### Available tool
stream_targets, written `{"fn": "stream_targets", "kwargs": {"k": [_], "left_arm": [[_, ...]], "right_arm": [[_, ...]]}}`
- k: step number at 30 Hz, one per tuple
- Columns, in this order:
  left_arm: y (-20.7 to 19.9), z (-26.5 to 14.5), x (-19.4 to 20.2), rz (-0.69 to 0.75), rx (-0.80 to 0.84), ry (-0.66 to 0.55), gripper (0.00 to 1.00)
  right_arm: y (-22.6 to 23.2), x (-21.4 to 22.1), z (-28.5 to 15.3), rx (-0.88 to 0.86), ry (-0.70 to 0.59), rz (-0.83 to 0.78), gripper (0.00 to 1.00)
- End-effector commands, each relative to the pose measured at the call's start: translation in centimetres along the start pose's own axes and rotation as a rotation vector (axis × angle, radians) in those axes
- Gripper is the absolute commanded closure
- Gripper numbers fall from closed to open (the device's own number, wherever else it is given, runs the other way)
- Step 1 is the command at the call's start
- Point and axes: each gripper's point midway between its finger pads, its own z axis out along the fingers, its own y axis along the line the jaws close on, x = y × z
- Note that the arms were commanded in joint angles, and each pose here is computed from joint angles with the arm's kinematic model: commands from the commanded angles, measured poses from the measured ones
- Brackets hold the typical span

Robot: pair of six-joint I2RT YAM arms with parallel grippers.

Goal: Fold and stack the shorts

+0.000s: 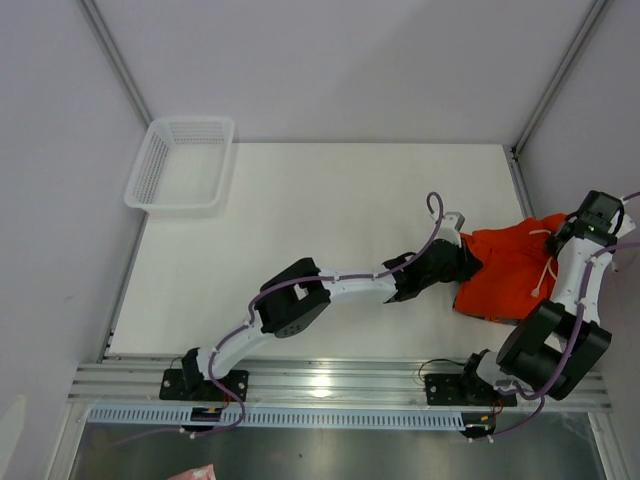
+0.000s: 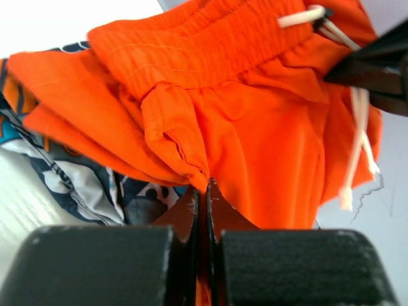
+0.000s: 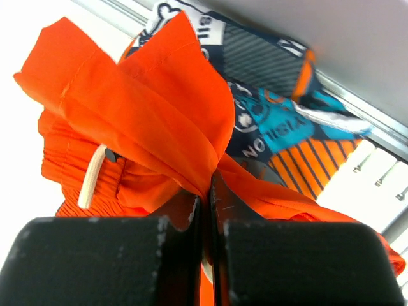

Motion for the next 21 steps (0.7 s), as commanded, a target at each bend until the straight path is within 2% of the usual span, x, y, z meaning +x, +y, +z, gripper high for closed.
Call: {"fn": "stream_targets", "kwargs": {"k": [1,5,6,8,9,10,12,13,15,18,20,21], "left_arm": [[-3.0,0.3,-1.7,-0.042,0.063,-0.07,1.0],[-2.6,0.3,-1.6,-0.053,0.051,-0.074,0.98],[-2.5,0.3,-1.6,-0.062,0.044,-0.072,0.96],[-2.4,0.2,-1.4,-0.076,0.037,-0.065,0.75],[-2.1,0.1,-1.4,-0.094,0.021,-0.059,0.65],[-1.5,-0.1,-1.0,-0.099,-0.002,-0.049,0.45],[-1.6,-0.5,-1.4,-0.12,-0.014,-0.057,0.2],[-1.2,-0.8,-1.4,-0.122,-0.027,-0.054,0.01],[-1.8,-1.6,-2.3,-0.128,-0.023,-0.063,0.01],[-0.4,-3.3,-3.1,-0.141,-0.045,-0.067,0.01],[0.0,-4.0,-4.9,-0.165,-0.026,-0.088,0.01],[1.3,-4.5,-4.3,-0.17,-0.048,-0.067,0.01]], "right_arm": [[1.7,-1.8,1.4,-0.082,-0.048,0.013,1.0],[1.5,-1.7,2.7,-0.06,-0.025,0.03,1.0],[1.1,-1.8,2.9,-0.042,-0.033,0.038,0.96],[0.8,-2.0,3.0,-0.035,-0.046,0.056,0.9],[0.6,-2.2,3.1,-0.022,-0.053,0.061,0.71],[0.5,-2.2,3.3,-0.015,-0.055,0.074,0.59],[0.3,-2.8,3.3,-0.001,-0.066,0.091,0.42],[0.1,-3.0,3.4,0.01,-0.064,0.096,0.41],[-0.3,-4.4,2.5,0.044,-0.095,0.101,0.39],[-0.5,-5.8,0.6,0.04,-0.152,0.089,0.39],[-0.2,-6.4,-1.1,0.001,-0.185,0.072,0.39],[1.2,-6.0,-1.6,-0.082,-0.163,0.062,0.39]]}}
